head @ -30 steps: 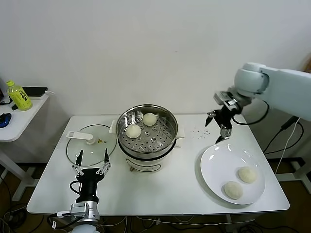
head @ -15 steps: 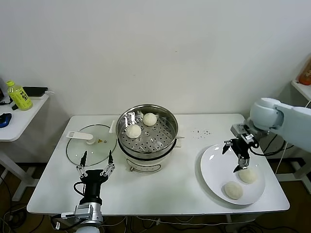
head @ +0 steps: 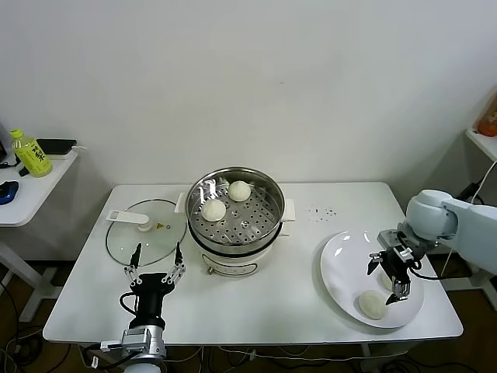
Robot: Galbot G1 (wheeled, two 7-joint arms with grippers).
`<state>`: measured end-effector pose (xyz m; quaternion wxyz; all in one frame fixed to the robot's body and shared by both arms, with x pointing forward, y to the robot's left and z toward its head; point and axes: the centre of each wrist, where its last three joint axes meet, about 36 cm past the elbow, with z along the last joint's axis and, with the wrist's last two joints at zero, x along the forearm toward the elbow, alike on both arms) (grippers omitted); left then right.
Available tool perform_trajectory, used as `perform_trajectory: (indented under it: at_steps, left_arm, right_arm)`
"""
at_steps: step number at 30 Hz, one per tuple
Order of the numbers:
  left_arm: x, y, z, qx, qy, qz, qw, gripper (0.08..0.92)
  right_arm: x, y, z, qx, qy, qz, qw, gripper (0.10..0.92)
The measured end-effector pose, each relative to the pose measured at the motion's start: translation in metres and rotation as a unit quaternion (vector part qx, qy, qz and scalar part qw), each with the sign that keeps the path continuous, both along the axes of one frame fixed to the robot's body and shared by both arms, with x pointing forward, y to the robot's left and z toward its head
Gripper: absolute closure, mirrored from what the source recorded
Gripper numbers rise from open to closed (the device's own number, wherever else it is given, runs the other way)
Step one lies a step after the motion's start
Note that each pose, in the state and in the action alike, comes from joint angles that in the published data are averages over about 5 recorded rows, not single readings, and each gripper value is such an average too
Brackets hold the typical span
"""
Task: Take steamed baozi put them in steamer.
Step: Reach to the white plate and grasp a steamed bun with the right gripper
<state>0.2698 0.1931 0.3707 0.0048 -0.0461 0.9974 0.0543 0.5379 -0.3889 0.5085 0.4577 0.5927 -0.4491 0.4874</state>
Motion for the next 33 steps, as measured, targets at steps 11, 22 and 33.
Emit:
perform_trajectory:
  at_steps: [11,22,33]
  left_arm:
    - [-0.001,0.001,-0.004,0.001,0.004,0.002,1.0,0.177]
    - [-0.002,0.003,-0.007,0.002,0.007,0.003,1.0,0.177]
    - [0.0,0.003,-0.008,0.0,0.007,0.004,1.0,0.177]
  right_arm:
    - [-0.008,-0.003,-0.026,-0.005,0.014,-0.002,1.0,0.2]
    - [-0.006,-0.002,-0.042,-0.006,0.019,-0.004,1.0,0.2]
    - [-0.005,0.001,-0.053,-0.008,0.025,-0.003,1.0,0.2]
